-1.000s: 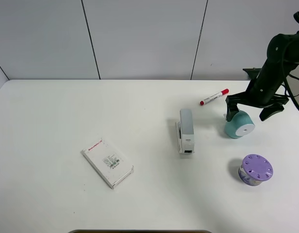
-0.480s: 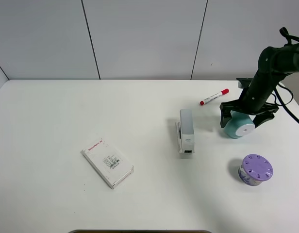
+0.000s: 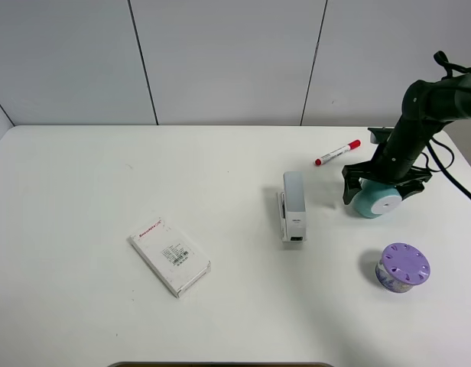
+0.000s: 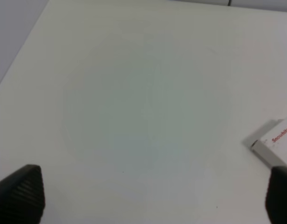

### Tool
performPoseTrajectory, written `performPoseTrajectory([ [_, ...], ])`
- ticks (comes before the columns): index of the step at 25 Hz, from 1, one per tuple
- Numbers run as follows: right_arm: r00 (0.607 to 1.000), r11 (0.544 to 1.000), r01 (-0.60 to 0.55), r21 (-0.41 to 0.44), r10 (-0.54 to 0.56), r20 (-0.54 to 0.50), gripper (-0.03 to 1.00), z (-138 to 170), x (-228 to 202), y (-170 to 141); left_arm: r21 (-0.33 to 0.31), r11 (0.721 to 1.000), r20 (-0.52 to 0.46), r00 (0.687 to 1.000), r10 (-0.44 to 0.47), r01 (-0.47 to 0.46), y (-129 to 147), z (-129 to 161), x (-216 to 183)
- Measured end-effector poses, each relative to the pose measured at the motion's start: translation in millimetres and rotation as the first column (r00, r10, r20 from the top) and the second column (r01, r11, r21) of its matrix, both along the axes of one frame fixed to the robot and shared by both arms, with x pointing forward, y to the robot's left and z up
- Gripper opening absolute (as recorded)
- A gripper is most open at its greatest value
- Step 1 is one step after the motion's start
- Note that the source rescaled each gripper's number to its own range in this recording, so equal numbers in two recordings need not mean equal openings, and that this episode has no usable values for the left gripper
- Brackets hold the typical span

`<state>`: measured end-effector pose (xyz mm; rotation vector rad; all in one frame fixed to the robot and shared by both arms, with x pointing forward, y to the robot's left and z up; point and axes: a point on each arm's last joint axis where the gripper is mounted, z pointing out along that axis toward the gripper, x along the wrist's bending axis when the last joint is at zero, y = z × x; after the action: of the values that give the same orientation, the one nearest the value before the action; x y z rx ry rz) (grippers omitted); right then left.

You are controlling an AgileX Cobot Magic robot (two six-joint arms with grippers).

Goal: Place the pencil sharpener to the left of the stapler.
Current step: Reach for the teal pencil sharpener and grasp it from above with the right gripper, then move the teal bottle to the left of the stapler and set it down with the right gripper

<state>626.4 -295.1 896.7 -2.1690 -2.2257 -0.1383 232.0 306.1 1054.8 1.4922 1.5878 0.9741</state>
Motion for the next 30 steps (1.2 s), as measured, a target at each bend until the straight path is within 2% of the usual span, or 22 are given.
performPoseTrajectory([
  [3,1.000,1.000,-0.002,-0.001,0.002,-0.007,0.42,-0.2,-0.6,-0.1,0.000,1.000,0.000,1.000,0.000,0.000,0.0,0.0,0.0],
  [6,1.000,1.000,-0.006,-0.003,0.006,-0.027,0.01,-0.3,-2.4,-0.6,0.000,1.000,0.000,1.000,0.000,0.000,0.0,0.0,0.0],
  [30,0.998,1.000,-0.005,0.003,0.006,-0.056,0.00,0.2,-4.9,0.0,0.000,1.000,0.000,1.000,0.000,0.000,0.0,0.0,0.0],
])
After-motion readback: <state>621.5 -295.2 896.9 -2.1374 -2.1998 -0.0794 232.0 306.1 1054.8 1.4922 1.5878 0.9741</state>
